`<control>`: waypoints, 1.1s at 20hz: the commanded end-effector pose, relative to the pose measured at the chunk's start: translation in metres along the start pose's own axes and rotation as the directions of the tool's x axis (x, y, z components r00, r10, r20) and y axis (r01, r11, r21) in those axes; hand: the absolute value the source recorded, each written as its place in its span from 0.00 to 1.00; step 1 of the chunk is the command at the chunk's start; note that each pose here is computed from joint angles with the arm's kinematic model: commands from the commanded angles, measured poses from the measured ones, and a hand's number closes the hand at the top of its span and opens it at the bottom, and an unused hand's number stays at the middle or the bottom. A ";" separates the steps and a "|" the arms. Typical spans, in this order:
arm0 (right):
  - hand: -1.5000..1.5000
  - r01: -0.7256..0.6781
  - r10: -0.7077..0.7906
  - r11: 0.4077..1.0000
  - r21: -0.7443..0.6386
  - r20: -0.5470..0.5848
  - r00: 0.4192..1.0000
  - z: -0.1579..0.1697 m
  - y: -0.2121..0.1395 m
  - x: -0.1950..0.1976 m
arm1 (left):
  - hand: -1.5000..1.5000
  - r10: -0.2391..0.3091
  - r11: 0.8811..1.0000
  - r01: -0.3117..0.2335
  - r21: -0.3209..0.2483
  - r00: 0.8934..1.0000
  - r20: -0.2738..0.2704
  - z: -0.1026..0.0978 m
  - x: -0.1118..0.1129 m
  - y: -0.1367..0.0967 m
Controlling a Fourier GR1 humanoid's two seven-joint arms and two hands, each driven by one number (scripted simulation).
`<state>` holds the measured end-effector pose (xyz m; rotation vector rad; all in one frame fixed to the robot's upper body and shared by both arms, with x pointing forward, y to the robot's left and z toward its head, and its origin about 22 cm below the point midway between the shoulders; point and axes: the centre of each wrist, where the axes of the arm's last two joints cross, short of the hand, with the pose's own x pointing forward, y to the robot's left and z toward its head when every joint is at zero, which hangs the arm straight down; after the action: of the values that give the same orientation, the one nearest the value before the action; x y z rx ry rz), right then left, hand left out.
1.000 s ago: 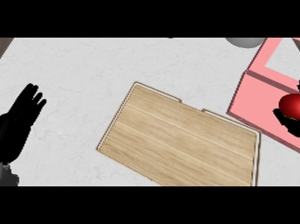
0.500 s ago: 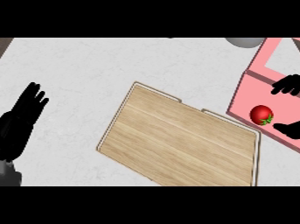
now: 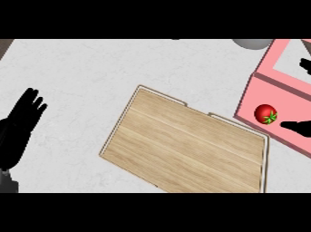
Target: Pick the tomato from the tray and place it in the cardboard box
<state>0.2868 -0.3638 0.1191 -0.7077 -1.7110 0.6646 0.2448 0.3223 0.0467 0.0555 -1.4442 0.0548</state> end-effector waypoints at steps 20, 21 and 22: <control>0.00 0.360 -0.364 0.918 -0.167 0.009 0.931 0.048 -0.164 -0.108 | 0.50 -0.007 1.000 0.007 -0.010 1.000 0.000 -0.003 0.020 0.009; 0.00 0.374 -0.377 0.913 -0.161 0.010 0.926 0.058 -0.172 -0.112 | 0.50 0.004 1.000 -0.004 -0.015 1.000 -0.002 -0.004 -0.005 0.003; 0.00 0.362 -0.368 0.921 -0.141 -0.017 0.930 0.053 -0.192 -0.106 | 0.50 -0.008 1.000 0.007 -0.017 1.000 -0.011 0.000 -0.007 -0.015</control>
<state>0.2406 -0.5517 0.1658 -0.4822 -1.8097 0.2522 0.2467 0.3225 0.0515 0.0535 -1.4435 0.0439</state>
